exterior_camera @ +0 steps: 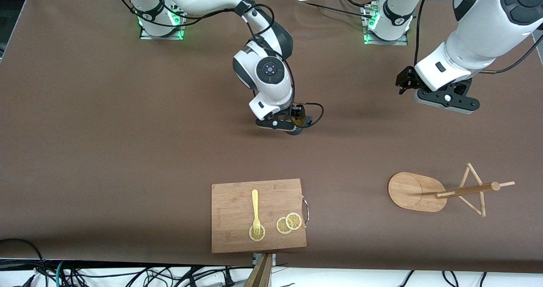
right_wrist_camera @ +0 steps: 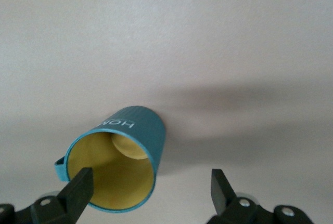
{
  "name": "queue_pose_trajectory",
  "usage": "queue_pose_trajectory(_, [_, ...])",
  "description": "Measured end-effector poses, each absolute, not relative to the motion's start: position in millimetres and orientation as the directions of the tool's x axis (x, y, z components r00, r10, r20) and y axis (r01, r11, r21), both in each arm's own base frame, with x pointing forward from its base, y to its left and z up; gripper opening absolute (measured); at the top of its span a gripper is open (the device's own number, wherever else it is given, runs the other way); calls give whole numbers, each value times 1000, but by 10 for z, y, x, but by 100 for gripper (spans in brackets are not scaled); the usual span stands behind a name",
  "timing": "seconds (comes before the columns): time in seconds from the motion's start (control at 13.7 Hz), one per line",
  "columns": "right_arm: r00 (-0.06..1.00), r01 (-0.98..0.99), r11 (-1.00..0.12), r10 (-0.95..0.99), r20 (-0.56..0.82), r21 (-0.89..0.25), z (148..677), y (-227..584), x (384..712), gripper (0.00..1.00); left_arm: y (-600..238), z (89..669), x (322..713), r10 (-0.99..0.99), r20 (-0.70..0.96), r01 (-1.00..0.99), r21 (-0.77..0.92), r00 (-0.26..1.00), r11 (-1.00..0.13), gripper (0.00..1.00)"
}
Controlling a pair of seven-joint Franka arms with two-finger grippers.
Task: Pass cup and hang on rack
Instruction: 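Lift the teal mug and carry it toward the table middle, then release the mug with the right gripper while the left gripper approaches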
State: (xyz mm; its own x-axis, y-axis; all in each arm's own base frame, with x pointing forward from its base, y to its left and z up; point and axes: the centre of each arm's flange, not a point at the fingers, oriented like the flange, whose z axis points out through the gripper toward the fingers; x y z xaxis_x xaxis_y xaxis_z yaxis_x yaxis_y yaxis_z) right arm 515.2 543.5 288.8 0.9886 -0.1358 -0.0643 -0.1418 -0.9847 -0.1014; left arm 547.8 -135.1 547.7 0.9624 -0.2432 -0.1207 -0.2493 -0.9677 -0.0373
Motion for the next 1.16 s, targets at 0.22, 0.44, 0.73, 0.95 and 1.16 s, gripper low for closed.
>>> queue_pose_trajectory(0.22, [995, -88, -992, -82, -64, -96, 3157, 5152, 5441, 100, -1368, 5378, 5408, -243, -197, -252, -21, 950, -968, 100])
queue_pose_trajectory(0.44, [998, -15, -995, -9, -61, -96, 3553, 4635, 5798, 100, -1368, 5237, 5415, -270, -247, -239, 148, 931, -960, 100])
queue_pose_trajectory(0.73, [992, 84, -993, 91, -86, -81, 4001, 3790, 6182, 100, -1201, 4825, 5546, -458, -255, -372, 322, 852, -871, 100])
queue_pose_trajectory(0.95, [987, 140, -989, 144, -71, -54, 4381, 2927, 6489, 100, -1276, 4292, 5520, -647, -115, -529, 478, 754, -701, 100])
queue_pose_trajectory(1.16, [987, 144, -990, 144, -74, -4, 4689, 2170, 6631, 100, -1273, 3708, 5447, -737, 117, -667, 537, 666, -517, 100])
